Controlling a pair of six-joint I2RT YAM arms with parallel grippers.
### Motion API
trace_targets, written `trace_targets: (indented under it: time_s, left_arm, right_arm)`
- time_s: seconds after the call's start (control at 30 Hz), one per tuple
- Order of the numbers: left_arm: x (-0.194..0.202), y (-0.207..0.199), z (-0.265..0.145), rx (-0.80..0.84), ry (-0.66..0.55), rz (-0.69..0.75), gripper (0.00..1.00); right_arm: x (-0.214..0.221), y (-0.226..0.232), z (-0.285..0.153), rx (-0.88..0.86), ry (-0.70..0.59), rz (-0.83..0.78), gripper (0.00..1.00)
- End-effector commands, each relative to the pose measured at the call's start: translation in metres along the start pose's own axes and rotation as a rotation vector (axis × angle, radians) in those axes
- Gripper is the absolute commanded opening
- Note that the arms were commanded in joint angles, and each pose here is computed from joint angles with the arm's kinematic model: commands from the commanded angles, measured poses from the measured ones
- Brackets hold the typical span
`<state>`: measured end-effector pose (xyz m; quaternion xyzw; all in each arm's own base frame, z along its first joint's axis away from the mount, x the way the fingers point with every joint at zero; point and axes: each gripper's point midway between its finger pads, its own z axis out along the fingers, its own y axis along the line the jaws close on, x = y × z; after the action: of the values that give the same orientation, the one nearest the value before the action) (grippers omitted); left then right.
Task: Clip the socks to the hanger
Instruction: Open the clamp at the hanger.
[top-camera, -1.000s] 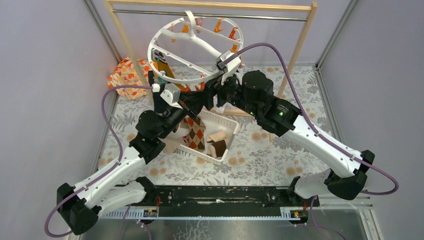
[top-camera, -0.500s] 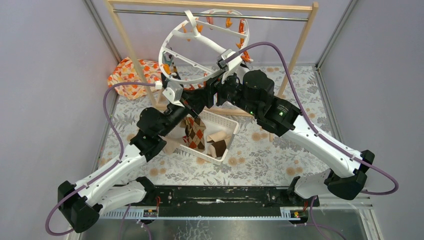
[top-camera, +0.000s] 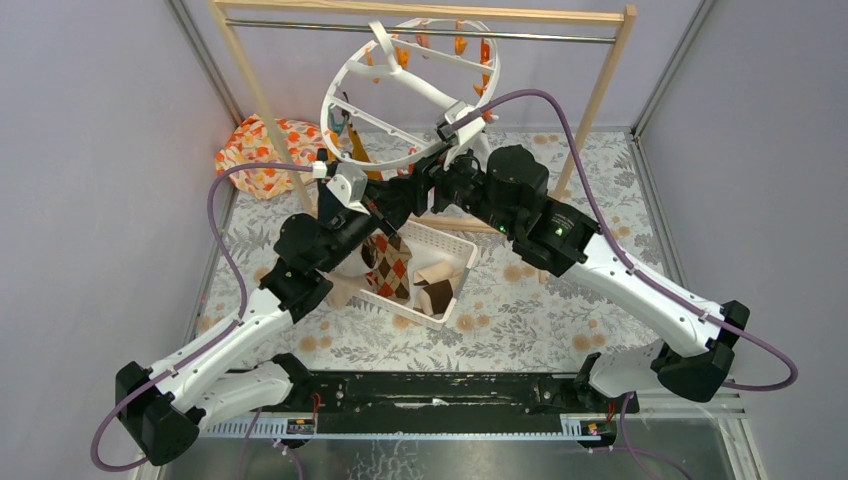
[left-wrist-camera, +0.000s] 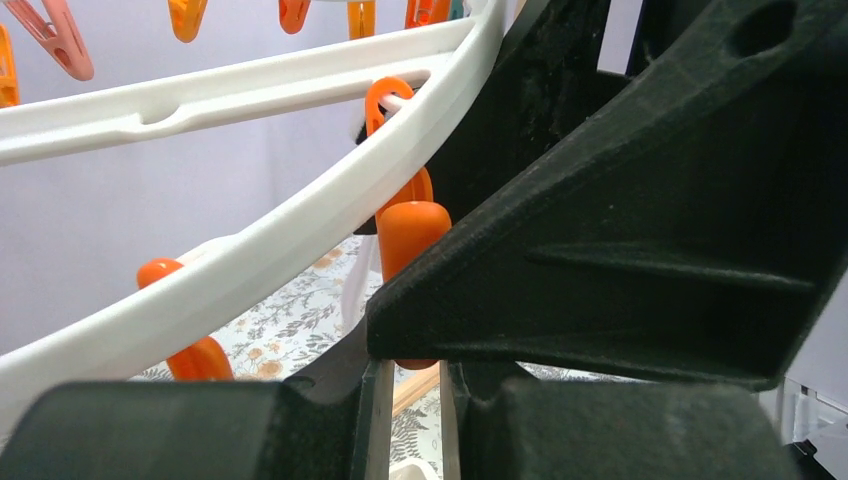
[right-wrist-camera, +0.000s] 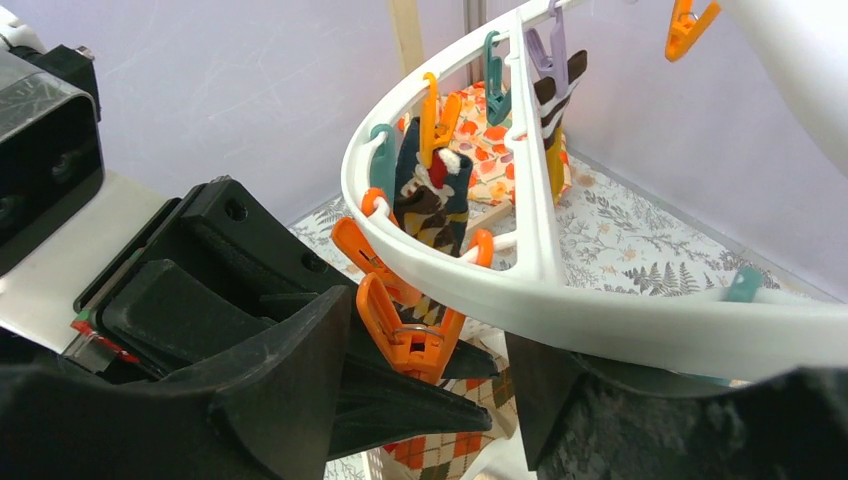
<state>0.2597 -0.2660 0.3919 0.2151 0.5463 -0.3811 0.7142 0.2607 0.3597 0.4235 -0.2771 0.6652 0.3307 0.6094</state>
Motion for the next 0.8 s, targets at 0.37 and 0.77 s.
trace_targets:
  time_s: [0.37, 0.77]
  left_arm:
    - [0.027, -0.026, -0.005, 0.139, 0.105, -0.018, 0.00]
    - [0.036, -0.024, -0.007, 0.131, 0.125, -0.015, 0.00]
  right_arm:
    - [-0.053, 0.005, -0.015, -0.030, -0.242, -0.009, 0.56]
    - [-0.048, 0.005, -0.012, -0.026, -0.226, -0.016, 0.15]
